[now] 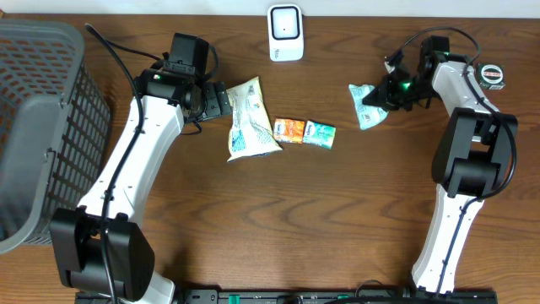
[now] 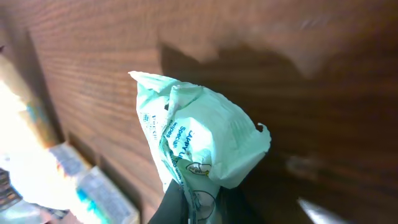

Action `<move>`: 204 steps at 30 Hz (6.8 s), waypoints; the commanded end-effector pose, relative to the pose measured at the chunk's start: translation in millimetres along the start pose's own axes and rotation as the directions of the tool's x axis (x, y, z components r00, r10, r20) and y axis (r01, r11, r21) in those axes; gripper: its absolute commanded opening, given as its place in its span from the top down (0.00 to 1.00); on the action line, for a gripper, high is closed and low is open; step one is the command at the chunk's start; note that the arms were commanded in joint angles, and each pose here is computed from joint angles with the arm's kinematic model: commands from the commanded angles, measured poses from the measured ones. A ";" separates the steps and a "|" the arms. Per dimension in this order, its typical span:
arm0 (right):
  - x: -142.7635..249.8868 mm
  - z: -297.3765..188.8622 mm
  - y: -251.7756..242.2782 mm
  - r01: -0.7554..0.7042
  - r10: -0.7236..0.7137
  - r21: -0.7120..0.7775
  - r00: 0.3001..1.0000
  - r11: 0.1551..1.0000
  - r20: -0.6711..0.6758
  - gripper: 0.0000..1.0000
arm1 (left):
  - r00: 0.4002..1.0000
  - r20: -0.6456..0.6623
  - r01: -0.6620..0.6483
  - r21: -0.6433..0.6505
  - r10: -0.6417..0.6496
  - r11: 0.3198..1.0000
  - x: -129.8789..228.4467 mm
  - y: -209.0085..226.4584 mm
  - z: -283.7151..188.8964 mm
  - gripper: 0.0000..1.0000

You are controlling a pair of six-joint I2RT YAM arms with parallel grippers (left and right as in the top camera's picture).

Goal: Scan the item barcode

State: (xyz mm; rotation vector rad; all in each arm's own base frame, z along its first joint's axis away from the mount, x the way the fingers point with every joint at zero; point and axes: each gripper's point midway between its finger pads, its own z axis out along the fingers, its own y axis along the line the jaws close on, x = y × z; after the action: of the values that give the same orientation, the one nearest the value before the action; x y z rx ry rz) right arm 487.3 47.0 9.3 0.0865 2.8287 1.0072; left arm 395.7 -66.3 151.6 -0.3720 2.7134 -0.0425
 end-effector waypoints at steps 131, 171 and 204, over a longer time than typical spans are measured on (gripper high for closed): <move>-20.5 16.8 131.2 0.424 -0.497 0.447 0.866 0.788 0.054 0.50 | 1.000 -0.003 0.005 -0.005 -0.005 1.000 0.4 2.0 0.5 0.02; -146.5 16.5 264.7 0.365 -0.721 0.625 0.416 0.690 0.554 0.99 | 1.000 -0.003 0.005 -0.005 -0.005 1.000 0.4 2.0 0.5 0.02; -141.2 -183.4 -31.4 -0.193 -0.459 0.876 0.790 0.441 0.406 0.92 | 1.000 -0.003 0.005 -0.005 -0.005 1.000 0.4 2.0 0.5 0.02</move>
State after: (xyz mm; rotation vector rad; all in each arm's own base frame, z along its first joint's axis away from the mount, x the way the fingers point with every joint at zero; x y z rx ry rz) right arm 618.0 -50.4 156.2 0.1461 2.2466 -0.5004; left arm 395.7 -66.4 151.5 -0.3720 2.7138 -0.0428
